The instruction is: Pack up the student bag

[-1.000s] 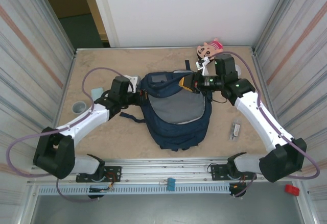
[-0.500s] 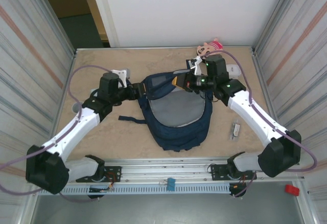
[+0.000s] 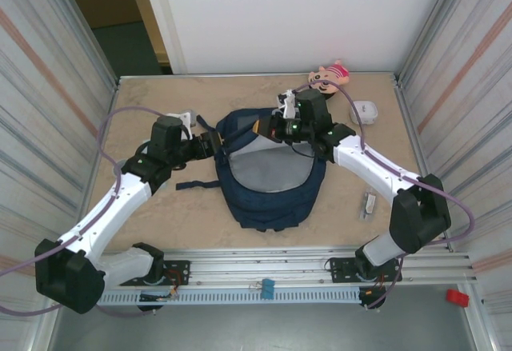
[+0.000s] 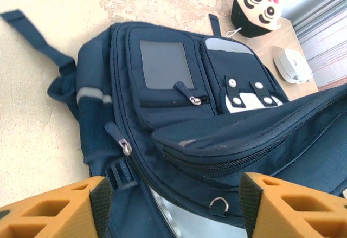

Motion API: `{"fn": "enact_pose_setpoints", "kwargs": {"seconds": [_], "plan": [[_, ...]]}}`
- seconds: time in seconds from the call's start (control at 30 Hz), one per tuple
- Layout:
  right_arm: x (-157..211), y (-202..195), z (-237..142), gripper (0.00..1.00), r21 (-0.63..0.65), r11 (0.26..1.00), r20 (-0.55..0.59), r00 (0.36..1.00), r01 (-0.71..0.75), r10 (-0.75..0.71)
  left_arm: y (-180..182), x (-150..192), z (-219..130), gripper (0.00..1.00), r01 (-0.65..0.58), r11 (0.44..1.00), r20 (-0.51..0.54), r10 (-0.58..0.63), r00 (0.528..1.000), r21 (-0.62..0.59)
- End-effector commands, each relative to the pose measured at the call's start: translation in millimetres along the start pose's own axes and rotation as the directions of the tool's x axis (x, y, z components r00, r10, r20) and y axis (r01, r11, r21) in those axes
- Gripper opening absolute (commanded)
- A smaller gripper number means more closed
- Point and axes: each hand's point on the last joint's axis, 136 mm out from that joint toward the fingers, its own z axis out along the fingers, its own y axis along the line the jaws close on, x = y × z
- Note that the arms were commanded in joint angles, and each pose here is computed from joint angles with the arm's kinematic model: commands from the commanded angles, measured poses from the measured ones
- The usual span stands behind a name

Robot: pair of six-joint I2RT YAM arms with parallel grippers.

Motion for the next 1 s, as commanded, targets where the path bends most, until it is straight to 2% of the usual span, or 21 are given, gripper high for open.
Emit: {"fn": "enact_pose_setpoints", "kwargs": {"seconds": [0.0, 0.17, 0.33, 0.5, 0.67, 0.77, 0.97], "plan": [[-1.0, 10.9, -11.2, 0.08, -0.002, 0.999, 0.044, 0.998, 0.045, -0.045, -7.0, -6.4, -4.1, 0.65, 0.030, 0.999, 0.011, -0.030, 0.999, 0.022], [31.7, -9.4, -30.0, 0.45, 0.094, 0.995, -0.033, 0.998, -0.040, 0.043, -8.0, -2.3, 1.1, 0.65, 0.061, 0.998, -0.012, -0.061, 0.998, 0.033], [75.8, -35.8, -56.6, 0.62, 0.254, 0.960, -0.129, 0.980, -0.116, 0.153, -8.6, 4.6, 8.0, 0.65, 0.094, 0.995, -0.058, -0.092, 0.994, 0.034], [100.5, -52.2, -108.5, 0.67, 0.443, 0.892, -0.138, 0.976, -0.092, 0.169, -14.3, 12.9, 17.9, 0.64, 0.127, 0.991, -0.133, -0.121, 0.984, 0.041], [84.4, -67.0, -160.1, 0.69, 0.619, 0.785, -0.096, 0.988, -0.034, 0.119, -22.1, 21.4, 28.5, 0.64, 0.126, 0.991, -0.174, -0.115, 0.978, 0.051], [65.0, -76.3, -160.6, 0.69, 0.629, 0.777, -0.075, 0.993, -0.024, 0.092, -26.7, 25.8, 34.4, 0.64, 0.133, 0.989, -0.193, -0.118, 0.974, 0.066], [29.3, -101.4, -131.0, 0.69, 0.566, 0.821, -0.029, 0.993, -0.076, 0.112, -23.2, 37.5, 43.1, 0.65, 0.132, 0.991, -0.224, -0.120, 0.967, 0.039]]}}
